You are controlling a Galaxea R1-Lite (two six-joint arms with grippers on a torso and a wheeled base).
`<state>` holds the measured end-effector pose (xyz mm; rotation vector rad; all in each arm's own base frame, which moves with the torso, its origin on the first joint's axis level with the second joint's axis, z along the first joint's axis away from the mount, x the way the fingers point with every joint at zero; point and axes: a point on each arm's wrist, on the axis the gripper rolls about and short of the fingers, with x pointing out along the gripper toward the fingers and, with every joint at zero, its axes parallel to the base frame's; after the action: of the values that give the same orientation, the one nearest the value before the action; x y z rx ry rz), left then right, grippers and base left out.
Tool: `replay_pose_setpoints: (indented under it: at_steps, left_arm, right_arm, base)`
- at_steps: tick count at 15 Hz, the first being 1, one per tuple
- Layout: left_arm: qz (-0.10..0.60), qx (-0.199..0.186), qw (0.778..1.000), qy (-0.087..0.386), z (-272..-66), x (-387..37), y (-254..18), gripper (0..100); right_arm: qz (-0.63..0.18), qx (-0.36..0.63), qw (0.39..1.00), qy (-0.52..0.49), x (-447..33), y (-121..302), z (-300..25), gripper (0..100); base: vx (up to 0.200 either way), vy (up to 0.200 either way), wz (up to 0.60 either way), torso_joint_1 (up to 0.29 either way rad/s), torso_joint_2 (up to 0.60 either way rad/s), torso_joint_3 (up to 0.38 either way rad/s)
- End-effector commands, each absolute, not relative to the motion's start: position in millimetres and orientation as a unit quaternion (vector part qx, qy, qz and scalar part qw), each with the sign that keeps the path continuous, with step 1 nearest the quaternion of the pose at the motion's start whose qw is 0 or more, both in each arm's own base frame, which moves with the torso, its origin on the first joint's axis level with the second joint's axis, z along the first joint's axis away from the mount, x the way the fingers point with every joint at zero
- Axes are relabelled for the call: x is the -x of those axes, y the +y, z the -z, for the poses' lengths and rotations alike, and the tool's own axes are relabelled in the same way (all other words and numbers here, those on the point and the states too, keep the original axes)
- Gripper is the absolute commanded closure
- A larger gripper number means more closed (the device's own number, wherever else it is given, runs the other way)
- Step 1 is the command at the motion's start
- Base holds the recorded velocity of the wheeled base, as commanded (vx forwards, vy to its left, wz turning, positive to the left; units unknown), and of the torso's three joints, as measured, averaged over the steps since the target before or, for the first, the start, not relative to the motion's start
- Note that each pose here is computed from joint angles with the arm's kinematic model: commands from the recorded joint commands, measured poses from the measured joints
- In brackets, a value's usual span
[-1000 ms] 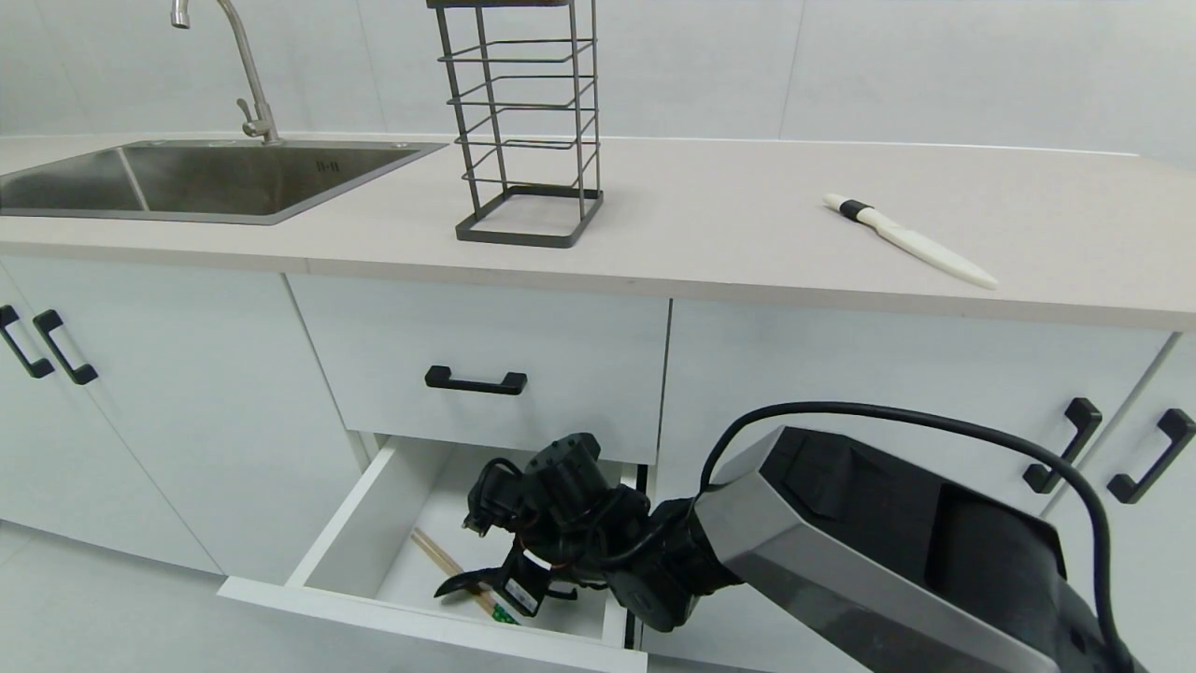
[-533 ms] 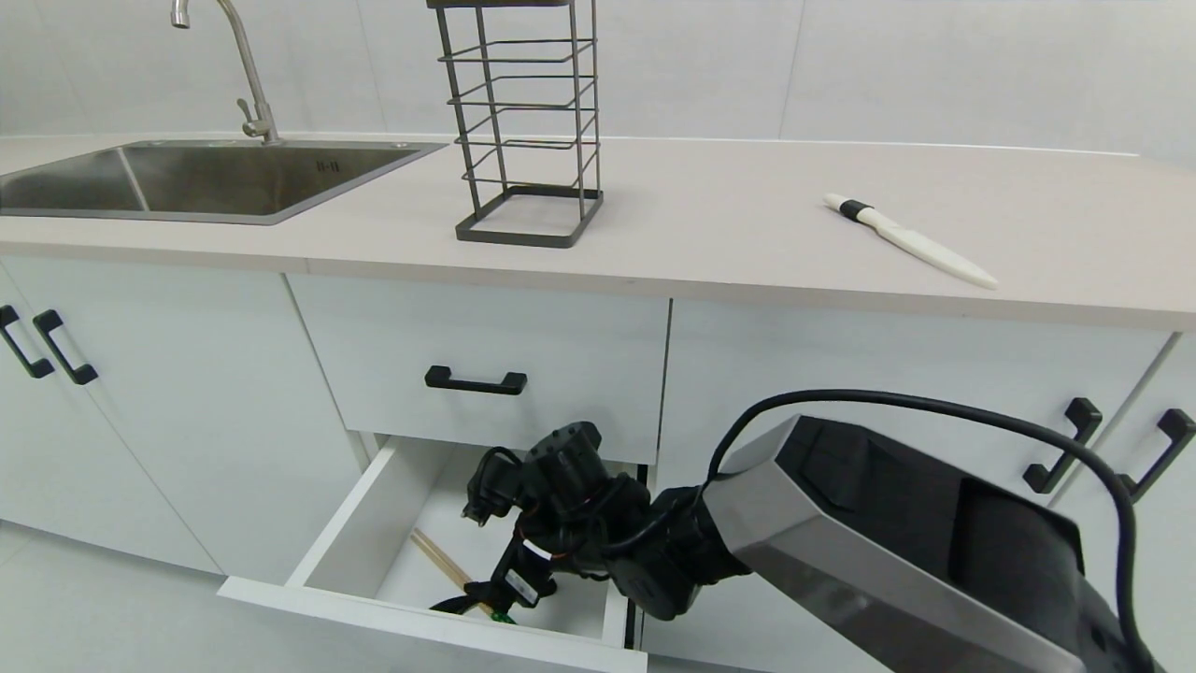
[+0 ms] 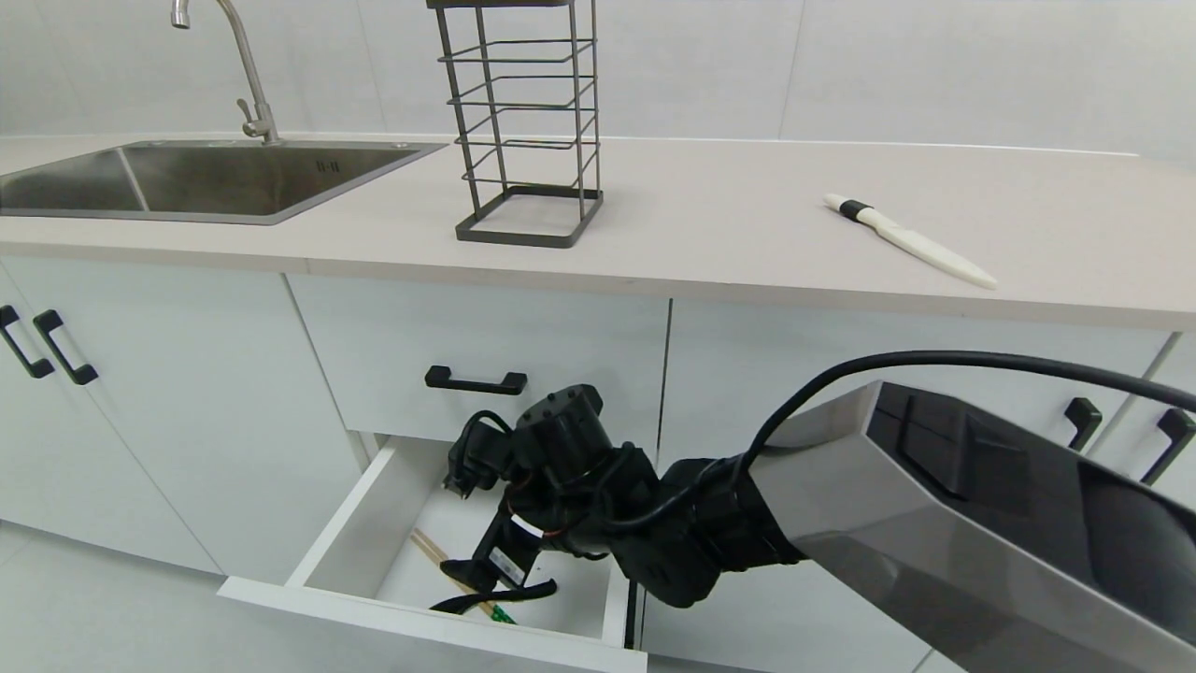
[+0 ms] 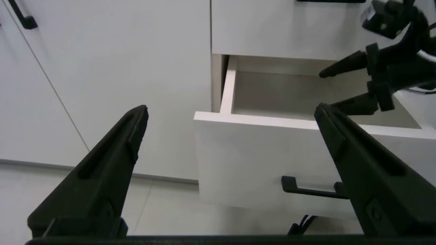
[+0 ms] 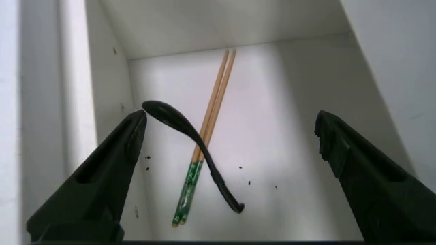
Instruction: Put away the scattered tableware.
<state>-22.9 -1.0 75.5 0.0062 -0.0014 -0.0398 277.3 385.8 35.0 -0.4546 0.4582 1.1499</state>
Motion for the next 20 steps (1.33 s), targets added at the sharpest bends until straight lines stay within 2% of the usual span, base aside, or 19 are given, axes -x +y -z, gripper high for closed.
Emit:
replay_pose_setpoints:
  at_steps: [1, 10, 20]
  left_arm:
    - [0.02, -0.003, 1.0, 0.0, -75.5, 22.8, -1.0, 0]
    - [0.02, -0.003, 1.0, 0.0, -75.5, 22.8, -1.0, 0]
    - [0.02, -0.003, 1.0, 0.0, -75.5, 22.8, -1.0, 0]
  right_arm:
    - [-0.536, 0.207, 0.794, 0.199, -272.6, 381.2, -54.1, 0]
    - [-0.541, 0.202, 0.797, 0.176, -242.8, 353.4, -99.1, 0]
    - [-0.537, 0.196, 0.801, 0.18, -217.1, 311.6, -116.6, 0]
  base:
    - [0.0, 0.0, 0.0, 0.0, 0.0, 0.0]
    - [0.0, 0.0, 0.0, 0.0, 0.0, 0.0]
    - [0.0, 0.0, 0.0, 0.0, 0.0, 0.0]
